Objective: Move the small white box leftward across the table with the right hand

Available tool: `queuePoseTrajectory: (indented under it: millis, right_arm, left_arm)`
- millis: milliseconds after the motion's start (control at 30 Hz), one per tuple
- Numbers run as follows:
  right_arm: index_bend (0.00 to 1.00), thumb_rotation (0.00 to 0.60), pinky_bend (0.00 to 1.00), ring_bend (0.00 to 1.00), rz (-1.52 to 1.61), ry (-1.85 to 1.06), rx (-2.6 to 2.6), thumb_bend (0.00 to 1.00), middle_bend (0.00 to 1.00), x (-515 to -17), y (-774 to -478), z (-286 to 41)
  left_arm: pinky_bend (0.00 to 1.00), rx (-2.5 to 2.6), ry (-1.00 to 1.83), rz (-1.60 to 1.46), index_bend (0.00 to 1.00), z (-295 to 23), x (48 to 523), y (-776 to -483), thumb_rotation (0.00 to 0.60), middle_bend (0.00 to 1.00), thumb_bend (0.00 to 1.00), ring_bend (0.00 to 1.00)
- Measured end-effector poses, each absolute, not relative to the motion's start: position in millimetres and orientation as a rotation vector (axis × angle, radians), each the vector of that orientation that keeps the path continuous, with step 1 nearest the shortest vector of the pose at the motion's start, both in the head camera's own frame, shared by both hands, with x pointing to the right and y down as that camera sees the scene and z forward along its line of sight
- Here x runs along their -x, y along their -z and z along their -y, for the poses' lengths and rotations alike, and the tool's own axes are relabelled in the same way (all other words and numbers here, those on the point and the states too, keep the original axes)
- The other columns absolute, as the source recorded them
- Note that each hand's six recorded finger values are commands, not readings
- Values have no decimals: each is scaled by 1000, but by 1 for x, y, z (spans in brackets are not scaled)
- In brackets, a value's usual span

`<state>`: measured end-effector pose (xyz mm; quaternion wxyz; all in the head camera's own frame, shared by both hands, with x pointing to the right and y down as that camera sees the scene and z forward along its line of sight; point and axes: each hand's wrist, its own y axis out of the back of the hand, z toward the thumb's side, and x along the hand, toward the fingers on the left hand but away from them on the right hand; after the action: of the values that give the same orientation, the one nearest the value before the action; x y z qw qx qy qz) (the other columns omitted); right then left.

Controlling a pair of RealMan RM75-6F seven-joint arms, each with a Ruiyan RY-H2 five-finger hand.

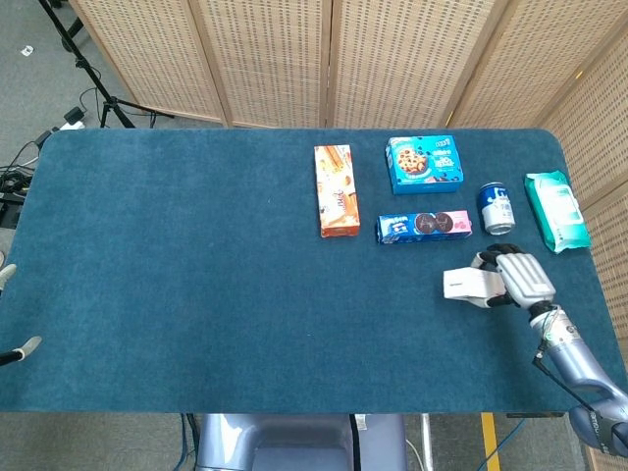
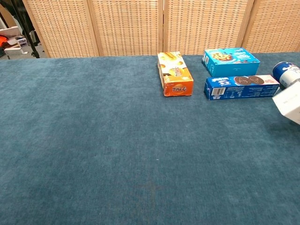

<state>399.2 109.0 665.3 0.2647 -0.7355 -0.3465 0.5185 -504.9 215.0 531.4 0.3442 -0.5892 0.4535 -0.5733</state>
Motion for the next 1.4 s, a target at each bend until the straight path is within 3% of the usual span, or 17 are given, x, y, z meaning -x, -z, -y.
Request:
queuePoseTrajectory:
  millis: [367, 567, 700, 800, 867, 967, 1067, 1233, 1400]
  right_arm:
    - [508, 600, 179, 224, 1236, -1129, 2253, 518, 496, -340, -661, -98]
    - [512, 600, 179, 224, 1442, -1108, 2378, 629, 500, -331, -686, -107]
    - [513, 600, 179, 224, 1539, -1134, 2409, 646, 498, -336, -704, -113]
    - [487, 600, 179, 187, 1568, -1148, 2407, 605, 430, -342, -712, -115]
    - [332, 600, 169, 59, 1570, -1150, 2417, 530, 229, -344, -714, -117]
    - [91, 600, 74, 0, 1540, -1146, 2463, 488, 6, -343, -714, -122]
    - [4, 600, 18, 0, 1492, -1132, 2523, 405, 0, -344, -711, -127]
    - [0, 600, 0, 0, 1404, -1065, 2574, 288, 0, -348, -697, -132]
    - [0, 600, 0, 0, 1349, -1003, 2559, 246, 0, -356, -680, -137]
  left_arm:
    - [0, 1538, 1484, -1184, 0, -215, 507, -530, 600, 0, 0, 0]
    - [0, 1541, 1487, -1189, 0, -215, 508, -530, 600, 0, 0, 0]
    - [0, 1545, 1491, -1183, 0, -214, 507, -532, 600, 0, 0, 0]
    - [0, 1544, 1491, -1180, 0, -214, 507, -532, 600, 0, 0, 0]
    - [0, 1542, 1491, -1180, 0, -214, 506, -532, 600, 0, 0, 0]
    - [0, 1541, 1490, -1178, 0, -214, 506, -531, 600, 0, 0, 0]
    - [0, 1542, 1489, -1175, 0, -214, 505, -532, 600, 0, 0, 0]
    - [0, 1544, 1490, -1167, 0, -215, 504, -533, 600, 0, 0, 0]
    - [0, 1546, 1483, -1162, 0, -216, 503, -532, 600, 0, 0, 0]
